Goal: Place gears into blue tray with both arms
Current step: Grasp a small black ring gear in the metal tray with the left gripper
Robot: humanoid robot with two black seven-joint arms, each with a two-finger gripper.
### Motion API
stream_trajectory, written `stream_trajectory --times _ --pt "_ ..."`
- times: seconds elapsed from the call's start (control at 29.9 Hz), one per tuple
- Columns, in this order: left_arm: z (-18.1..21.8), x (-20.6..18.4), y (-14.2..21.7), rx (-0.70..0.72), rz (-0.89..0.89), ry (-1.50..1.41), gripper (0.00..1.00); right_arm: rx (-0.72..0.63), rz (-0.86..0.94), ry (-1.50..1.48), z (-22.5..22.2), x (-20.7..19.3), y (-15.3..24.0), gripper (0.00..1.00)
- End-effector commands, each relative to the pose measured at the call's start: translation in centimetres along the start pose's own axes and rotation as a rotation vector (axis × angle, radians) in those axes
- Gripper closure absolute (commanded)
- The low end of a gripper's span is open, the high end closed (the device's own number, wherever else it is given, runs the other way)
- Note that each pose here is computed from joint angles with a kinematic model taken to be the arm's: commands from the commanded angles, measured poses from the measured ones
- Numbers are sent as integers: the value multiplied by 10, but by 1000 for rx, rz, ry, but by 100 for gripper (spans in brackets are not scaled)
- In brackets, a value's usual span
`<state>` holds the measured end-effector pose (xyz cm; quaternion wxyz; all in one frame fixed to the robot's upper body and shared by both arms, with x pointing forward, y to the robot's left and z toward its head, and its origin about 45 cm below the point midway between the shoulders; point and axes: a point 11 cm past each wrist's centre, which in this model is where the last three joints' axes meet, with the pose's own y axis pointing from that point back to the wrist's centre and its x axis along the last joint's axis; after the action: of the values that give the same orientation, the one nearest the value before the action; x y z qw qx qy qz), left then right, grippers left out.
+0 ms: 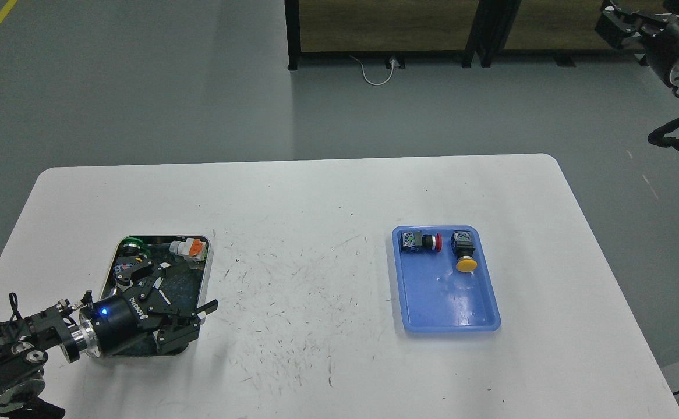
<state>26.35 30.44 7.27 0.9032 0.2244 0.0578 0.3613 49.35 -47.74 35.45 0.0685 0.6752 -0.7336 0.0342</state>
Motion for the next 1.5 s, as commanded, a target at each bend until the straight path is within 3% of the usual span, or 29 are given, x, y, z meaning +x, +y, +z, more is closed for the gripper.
stream_trajectory --times 0.0,0.5,1.1,1.47 --pt "-10 2 4 32 29 -16 2 -1 0 -1 1 -2 -1 0" --pt "-35 33 20 118 138 -41 2 6 2 -1 -3 -1 -1 0" --pt "-52 24 6 146 145 -19 3 2 9 1 -2 -1 -1 0" --pt "-57 34 15 172 165 -27 6 2 11 2 -2 0 -1 0"
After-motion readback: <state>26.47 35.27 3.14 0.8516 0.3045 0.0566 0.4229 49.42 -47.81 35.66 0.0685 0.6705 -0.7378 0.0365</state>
